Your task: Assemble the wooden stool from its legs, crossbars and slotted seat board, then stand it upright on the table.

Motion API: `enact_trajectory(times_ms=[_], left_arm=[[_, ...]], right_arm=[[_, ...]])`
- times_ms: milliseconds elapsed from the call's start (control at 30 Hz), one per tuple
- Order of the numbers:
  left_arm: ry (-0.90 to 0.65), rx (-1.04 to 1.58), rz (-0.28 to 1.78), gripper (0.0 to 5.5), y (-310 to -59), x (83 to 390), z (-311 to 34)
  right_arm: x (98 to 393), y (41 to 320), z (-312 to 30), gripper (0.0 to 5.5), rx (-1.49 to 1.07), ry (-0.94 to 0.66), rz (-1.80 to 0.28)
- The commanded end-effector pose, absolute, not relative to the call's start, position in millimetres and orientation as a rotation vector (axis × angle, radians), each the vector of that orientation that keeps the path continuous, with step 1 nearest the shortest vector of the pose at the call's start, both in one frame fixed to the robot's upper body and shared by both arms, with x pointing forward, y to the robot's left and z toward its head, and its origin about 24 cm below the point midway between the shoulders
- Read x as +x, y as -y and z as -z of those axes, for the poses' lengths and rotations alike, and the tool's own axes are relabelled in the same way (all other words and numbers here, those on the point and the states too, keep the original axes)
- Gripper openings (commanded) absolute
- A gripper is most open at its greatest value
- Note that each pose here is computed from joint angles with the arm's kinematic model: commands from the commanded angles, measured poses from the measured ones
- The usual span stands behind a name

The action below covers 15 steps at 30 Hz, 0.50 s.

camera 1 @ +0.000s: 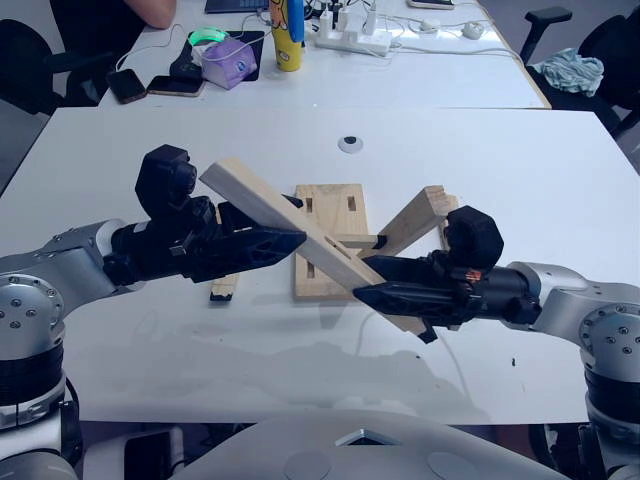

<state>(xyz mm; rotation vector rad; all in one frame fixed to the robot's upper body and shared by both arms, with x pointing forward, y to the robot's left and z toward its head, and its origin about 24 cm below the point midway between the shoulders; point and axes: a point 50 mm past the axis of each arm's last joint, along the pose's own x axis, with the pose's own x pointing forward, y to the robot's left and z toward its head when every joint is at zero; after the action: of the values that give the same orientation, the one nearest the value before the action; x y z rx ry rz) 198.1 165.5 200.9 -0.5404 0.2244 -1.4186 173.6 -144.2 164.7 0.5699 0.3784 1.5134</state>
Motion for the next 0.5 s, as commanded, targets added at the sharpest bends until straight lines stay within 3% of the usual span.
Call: enact_trajectory(times_ms=[33, 267, 500], left_arm=[[-0.241, -0.521, 1.444, 3.11, -163.0, 196.9, -202.2], [-0.251, -0.53, 1.447, 2.14, -162.6, 195.4, -200.0], [-0.292, -0.513, 1.432, 2.09, -164.5, 195.0, -192.9]], right_arm=[[172.3, 144.3, -163.5, 2.08, 0.571, -0.371, -1.521], [170.2, 145.4, -157.2, 2.08, 0.577, -0.404, -1.531], [174.7, 148.5, -154.8, 2.08, 0.577, -0.39, -1.505]])
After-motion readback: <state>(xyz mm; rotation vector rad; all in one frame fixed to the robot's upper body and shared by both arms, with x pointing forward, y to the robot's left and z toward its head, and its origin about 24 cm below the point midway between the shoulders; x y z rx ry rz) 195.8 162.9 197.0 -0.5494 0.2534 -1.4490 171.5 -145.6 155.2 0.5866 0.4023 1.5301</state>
